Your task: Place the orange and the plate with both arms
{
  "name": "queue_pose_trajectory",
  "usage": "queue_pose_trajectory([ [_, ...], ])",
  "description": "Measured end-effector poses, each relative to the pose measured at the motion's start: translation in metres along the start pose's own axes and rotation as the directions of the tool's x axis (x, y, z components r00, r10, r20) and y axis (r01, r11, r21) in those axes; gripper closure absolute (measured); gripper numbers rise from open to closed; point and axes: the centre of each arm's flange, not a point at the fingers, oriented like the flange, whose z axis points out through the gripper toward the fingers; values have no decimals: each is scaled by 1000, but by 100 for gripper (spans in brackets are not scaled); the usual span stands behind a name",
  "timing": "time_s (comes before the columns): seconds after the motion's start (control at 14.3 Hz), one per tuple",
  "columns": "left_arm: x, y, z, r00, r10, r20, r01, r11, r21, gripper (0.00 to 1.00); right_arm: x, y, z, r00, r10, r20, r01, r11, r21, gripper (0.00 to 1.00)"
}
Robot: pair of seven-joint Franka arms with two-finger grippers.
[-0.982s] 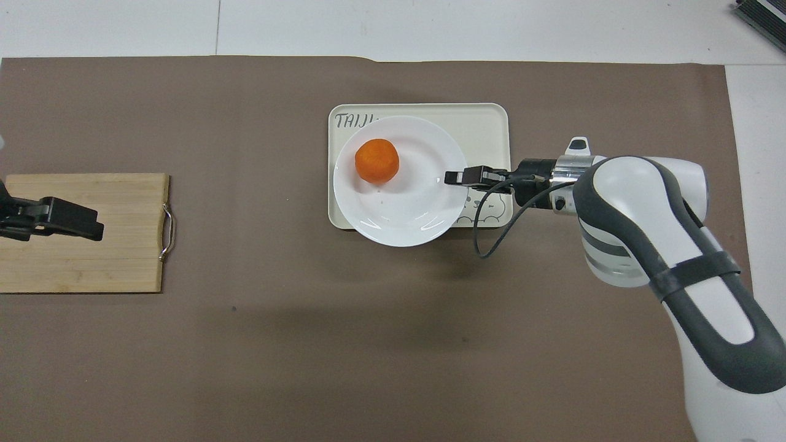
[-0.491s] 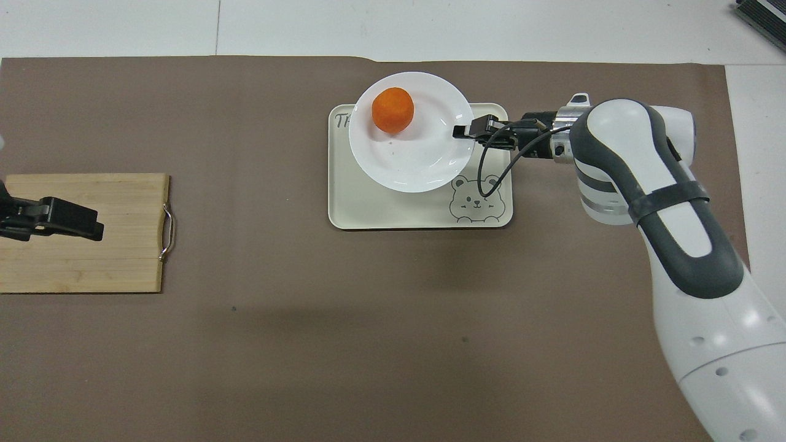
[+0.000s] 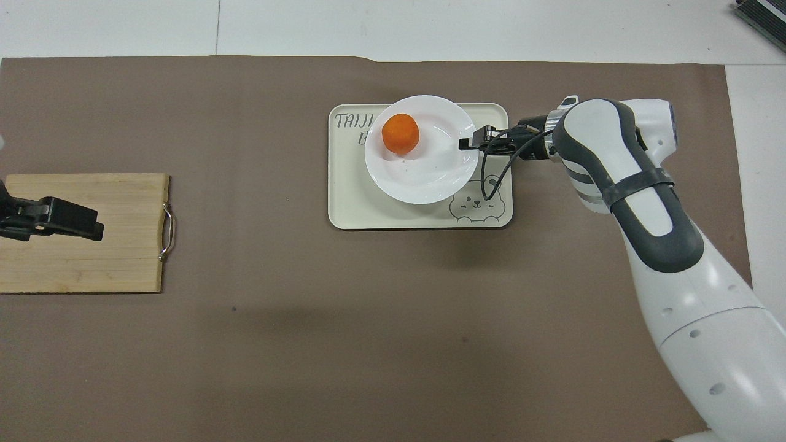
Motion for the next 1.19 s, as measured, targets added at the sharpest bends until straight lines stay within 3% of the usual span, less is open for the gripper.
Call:
queue_pose_trajectory([
  [0.49,0,0,0,1000,0,0,0,1000,0,0,-12,10,12,1000,-13,28,13,1000,-6,92],
  [0.56,0,0,0,1000,0,0,0,1000,0,0,-13,11,13,1000,-10,29,11,1000,-6,86],
  [0.98,0,0,0,1000,0,0,0,1000,0,0,-14,11,14,999,14,30,-13,1000,-11,20],
  [1.12,0,0,0,1000,0,0,0,1000,0,0,-11,6,5,999,-13,32,15,998,-64,1],
  [1.19,0,0,0,1000,0,0,0,1000,0,0,-8,0,-4,999,-28,37,32,993,-115,0],
])
